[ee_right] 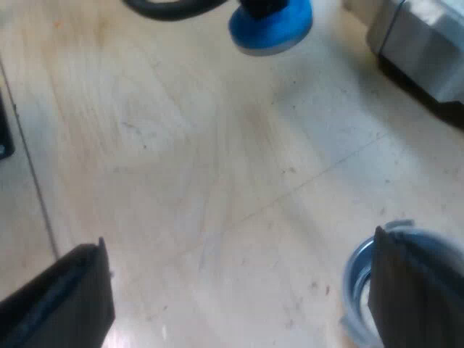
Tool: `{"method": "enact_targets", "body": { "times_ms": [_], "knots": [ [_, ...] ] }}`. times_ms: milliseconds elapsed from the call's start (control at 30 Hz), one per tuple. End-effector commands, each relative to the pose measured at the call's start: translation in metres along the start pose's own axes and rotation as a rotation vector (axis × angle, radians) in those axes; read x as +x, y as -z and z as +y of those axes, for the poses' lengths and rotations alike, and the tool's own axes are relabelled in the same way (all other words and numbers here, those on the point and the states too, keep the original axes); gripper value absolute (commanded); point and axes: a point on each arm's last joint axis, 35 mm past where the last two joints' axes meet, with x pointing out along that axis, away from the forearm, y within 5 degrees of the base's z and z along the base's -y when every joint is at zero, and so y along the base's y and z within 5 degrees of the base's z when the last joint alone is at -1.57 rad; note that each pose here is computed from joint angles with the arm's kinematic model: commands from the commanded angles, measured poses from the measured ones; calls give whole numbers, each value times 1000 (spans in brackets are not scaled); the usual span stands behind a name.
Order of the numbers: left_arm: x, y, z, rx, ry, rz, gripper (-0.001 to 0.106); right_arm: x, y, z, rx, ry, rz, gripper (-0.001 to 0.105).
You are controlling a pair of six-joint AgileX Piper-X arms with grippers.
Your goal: Grind coffee beans and then tamp
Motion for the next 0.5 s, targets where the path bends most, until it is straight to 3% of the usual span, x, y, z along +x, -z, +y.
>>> {"method": "enact_targets", "body": {
  "times_ms": [33,267,500],
  "knots": [
    [4,-5,2,-13,-19,-18,0,4,-4,-7,3,19,-30,74],
    [31,-12,9,-5,-146,30,0,12,1,-12,15,35,-9,74],
    [47,-14,11,-6,-160,77,0,13,3,-11,15,16,-3,74]
  ]
}}
